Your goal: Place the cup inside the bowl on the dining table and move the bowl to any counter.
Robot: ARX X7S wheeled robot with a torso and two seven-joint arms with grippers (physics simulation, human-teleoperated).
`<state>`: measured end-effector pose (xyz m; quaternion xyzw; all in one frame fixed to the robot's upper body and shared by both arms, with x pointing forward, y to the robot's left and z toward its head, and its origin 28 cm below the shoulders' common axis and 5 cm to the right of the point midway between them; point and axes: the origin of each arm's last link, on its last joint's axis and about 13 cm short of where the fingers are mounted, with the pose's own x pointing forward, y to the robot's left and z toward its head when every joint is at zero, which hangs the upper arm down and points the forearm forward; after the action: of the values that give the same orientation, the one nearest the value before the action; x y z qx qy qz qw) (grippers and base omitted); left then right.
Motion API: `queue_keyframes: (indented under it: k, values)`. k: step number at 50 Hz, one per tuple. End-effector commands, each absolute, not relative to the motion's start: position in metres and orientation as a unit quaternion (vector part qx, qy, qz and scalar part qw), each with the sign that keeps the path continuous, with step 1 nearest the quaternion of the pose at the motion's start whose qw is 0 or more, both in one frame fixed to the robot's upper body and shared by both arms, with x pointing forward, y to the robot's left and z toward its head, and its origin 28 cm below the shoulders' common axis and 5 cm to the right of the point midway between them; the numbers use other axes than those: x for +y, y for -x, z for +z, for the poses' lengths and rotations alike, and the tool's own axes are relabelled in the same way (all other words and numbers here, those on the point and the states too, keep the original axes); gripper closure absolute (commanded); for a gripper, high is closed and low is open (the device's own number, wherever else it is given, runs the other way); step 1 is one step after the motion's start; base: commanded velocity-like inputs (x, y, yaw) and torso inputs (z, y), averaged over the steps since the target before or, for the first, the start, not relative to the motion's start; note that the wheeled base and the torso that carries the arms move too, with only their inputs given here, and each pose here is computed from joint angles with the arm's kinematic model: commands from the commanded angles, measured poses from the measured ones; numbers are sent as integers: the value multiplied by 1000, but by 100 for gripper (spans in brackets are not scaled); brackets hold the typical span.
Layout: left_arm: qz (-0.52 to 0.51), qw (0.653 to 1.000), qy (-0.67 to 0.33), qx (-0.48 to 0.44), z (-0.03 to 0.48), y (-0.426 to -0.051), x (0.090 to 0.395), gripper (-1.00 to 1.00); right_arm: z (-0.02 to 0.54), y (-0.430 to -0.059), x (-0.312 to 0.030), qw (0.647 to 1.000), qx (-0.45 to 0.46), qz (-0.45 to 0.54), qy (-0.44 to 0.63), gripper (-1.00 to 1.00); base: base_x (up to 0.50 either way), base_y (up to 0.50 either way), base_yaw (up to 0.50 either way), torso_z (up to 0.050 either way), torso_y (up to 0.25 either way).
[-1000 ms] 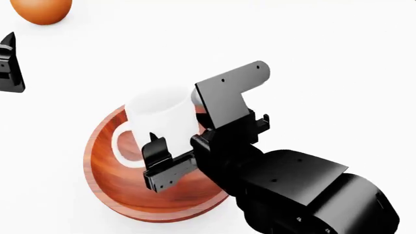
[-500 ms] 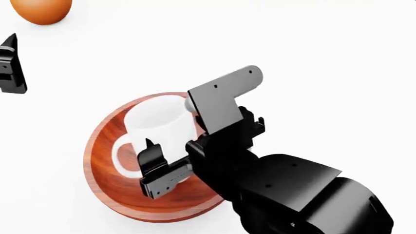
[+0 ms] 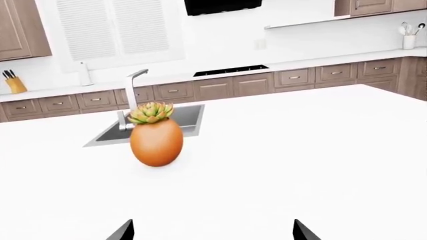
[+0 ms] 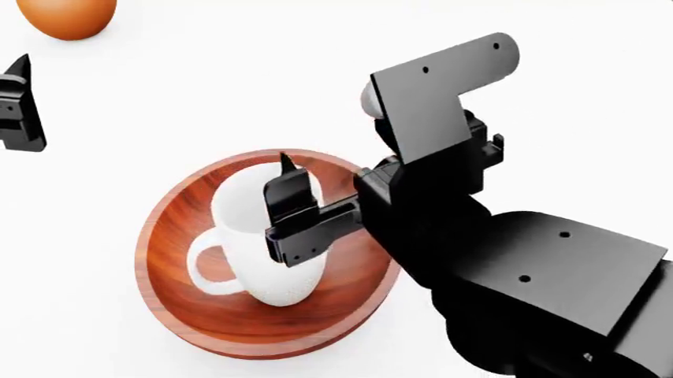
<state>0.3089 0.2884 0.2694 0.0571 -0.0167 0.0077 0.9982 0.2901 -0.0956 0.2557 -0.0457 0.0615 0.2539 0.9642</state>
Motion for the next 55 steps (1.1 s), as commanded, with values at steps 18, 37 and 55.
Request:
queue_keyframes:
  k: [18, 37, 55]
  values:
    - [2, 999, -51, -19, 259, -308, 290, -100, 246, -266, -141, 964, 153, 163, -141, -100, 0, 0, 0, 0, 0]
    - [-5, 999, -50, -18, 254, -305, 286, -100, 230, -317, -140, 923, 279, 198, -175, -100, 0, 0, 0, 0, 0]
    - [-6, 999, -43, -15, 251, -306, 290, -100, 206, -345, -135, 917, 306, 184, -178, -100, 0, 0, 0, 0, 0]
